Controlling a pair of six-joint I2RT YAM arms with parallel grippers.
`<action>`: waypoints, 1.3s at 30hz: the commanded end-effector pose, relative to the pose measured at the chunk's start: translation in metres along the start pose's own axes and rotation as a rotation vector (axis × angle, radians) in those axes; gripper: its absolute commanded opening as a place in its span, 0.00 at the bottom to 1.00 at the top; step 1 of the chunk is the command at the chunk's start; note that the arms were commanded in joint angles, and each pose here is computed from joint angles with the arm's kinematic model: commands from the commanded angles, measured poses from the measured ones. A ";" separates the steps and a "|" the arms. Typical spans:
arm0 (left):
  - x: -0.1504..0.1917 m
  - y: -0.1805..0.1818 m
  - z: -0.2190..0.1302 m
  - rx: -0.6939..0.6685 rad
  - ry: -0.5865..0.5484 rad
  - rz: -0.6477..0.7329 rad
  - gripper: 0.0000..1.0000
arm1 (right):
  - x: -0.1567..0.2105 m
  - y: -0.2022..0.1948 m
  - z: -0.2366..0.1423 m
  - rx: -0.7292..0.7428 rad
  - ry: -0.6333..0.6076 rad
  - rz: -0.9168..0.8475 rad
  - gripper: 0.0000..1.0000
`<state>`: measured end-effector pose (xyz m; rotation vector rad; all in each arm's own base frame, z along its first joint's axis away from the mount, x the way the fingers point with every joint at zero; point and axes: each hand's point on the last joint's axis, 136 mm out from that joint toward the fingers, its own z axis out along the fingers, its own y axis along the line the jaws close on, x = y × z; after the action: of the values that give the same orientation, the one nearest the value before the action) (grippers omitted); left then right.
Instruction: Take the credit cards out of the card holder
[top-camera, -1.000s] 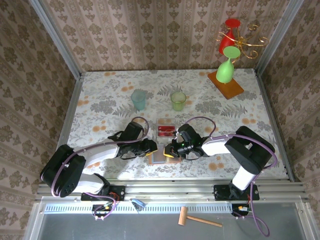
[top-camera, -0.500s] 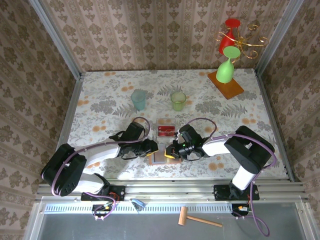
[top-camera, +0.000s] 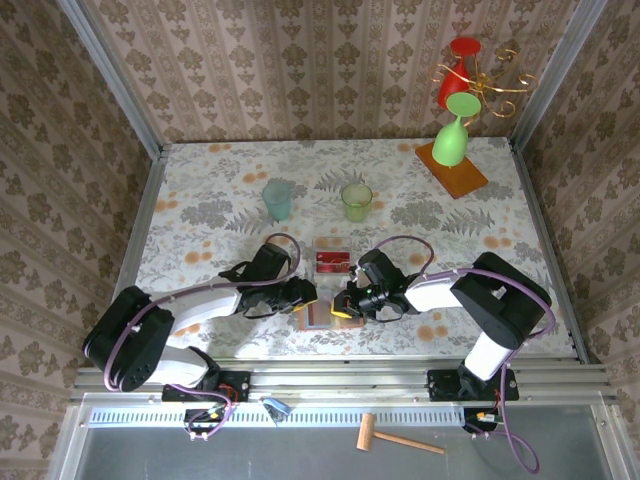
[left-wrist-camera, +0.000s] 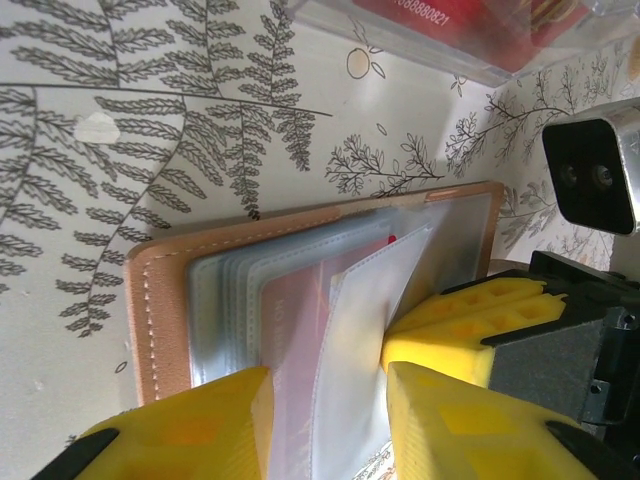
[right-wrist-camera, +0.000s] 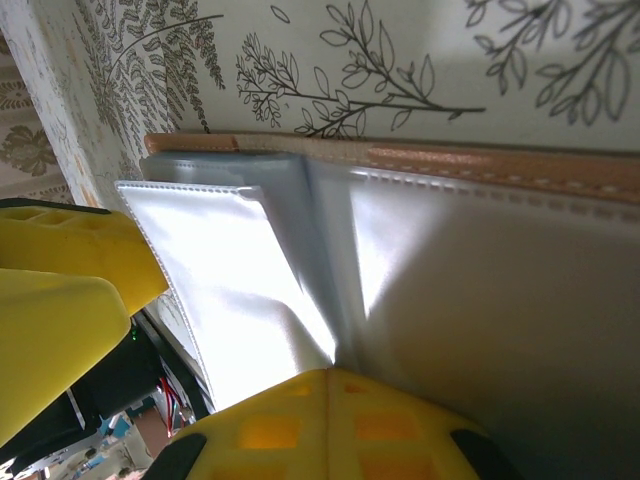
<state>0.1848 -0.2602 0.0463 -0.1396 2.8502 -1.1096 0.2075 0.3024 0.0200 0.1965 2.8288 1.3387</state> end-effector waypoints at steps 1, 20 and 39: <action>-0.002 -0.013 0.003 0.035 0.007 0.003 0.36 | -0.002 -0.007 -0.002 0.040 -0.012 -0.002 0.05; -0.001 -0.031 0.008 0.081 0.020 0.016 0.27 | -0.004 0.002 -0.009 0.027 -0.031 -0.014 0.10; -0.001 -0.061 0.013 0.136 0.035 0.055 0.35 | -0.017 0.018 -0.090 0.129 -0.209 -0.097 0.19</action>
<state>0.1879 -0.2993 0.0682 -0.0644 2.7998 -1.2451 0.2210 0.2610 0.0901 0.1729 2.6934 1.1654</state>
